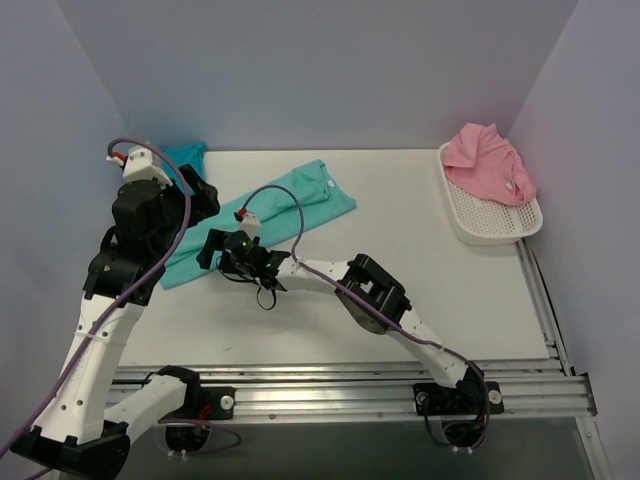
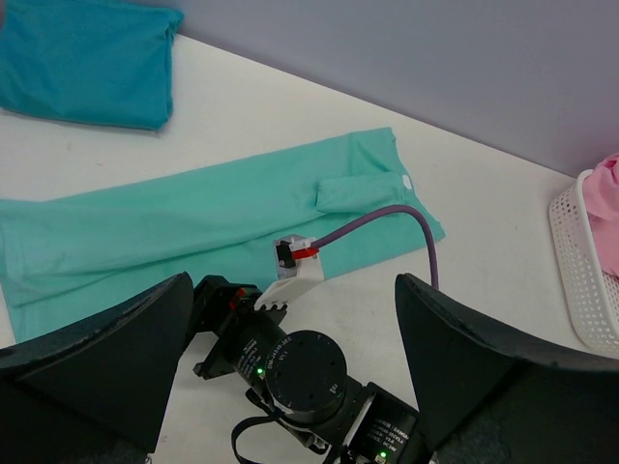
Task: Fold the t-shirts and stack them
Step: Fold the tshirt
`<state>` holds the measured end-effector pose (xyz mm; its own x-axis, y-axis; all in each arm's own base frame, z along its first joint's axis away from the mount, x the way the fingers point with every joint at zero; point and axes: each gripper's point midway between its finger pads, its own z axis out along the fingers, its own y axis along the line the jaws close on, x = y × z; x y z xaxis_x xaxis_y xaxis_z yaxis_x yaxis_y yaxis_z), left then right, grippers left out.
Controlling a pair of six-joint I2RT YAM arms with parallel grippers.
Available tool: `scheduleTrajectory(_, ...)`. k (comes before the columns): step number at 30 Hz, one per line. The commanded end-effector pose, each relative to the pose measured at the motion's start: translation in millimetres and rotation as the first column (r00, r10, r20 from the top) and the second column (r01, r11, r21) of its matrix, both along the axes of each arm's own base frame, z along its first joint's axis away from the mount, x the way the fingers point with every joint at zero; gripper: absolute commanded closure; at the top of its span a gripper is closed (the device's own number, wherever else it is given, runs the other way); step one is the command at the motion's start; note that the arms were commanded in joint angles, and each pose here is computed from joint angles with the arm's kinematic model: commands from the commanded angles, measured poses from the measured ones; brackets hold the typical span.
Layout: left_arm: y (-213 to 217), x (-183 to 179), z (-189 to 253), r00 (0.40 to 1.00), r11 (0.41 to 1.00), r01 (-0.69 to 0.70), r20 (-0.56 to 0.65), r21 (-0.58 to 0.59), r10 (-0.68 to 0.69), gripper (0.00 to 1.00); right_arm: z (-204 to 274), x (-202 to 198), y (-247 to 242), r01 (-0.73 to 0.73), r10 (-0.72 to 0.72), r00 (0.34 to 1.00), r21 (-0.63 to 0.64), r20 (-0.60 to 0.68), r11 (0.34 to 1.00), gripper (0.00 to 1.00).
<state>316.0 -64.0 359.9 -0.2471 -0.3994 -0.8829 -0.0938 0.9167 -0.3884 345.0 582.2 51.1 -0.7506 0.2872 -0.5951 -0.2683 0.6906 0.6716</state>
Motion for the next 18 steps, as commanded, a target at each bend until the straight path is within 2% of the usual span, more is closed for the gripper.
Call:
scheduleTrajectory(1,2,-6,19,0.999,1.0,-0.011,0.049,-0.005,0.011,0.06,-23,4,2,0.007,-0.008,0.999,-0.022,-0.037,1.0,0.01)
scheduleTrajectory(4,2,-7,20,0.999,1.0,-0.009,0.054,-0.006,0.01,0.06,-30,6,2,0.011,-0.012,0.999,-0.024,-0.046,1.0,0.02)
scheduleTrajectory(6,2,-8,22,0.998,1.0,-0.011,0.06,-0.007,0.011,0.06,-34,8,1,0.016,-0.017,0.999,-0.028,-0.048,0.999,0.07)
scheduleTrajectory(9,3,-7,20,0.998,1.0,-0.015,0.056,-0.003,0.015,0.06,-36,9,-2,0.019,-0.021,0.999,-0.036,-0.045,0.999,0.24)
scheduleTrajectory(10,2,-6,19,0.998,1.0,-0.015,0.054,-0.003,0.015,0.06,-37,9,-4,0.021,-0.023,0.999,-0.041,-0.046,0.999,0.41)
scheduleTrajectory(12,2,-6,18,0.999,1.0,-0.013,0.051,-0.002,0.013,0.06,-38,10,-5,0.021,-0.022,0.999,-0.044,-0.043,0.999,0.53)
scheduleTrajectory(13,2,-7,19,0.999,1.0,-0.012,0.053,-0.003,0.012,0.06,-39,9,-7,0.02,-0.022,0.999,-0.045,-0.046,0.999,0.64)
scheduleTrajectory(15,2,-8,20,0.999,1.0,-0.012,0.053,-0.003,0.012,0.06,-40,9,-8,0.021,-0.023,0.999,-0.041,-0.047,0.999,0.73)
scheduleTrajectory(16,3,-9,21,0.998,1.0,-0.013,0.057,-0.004,0.014,0.06,-41,9,-10,0.026,-0.028,0.998,-0.042,-0.05,0.999,0.84)
scheduleTrajectory(18,4,-12,22,0.998,1.0,-0.016,0.062,-0.005,0.017,0.06,-49,6,-11,0.024,-0.027,0.998,-0.048,-0.062,0.999,0.9)
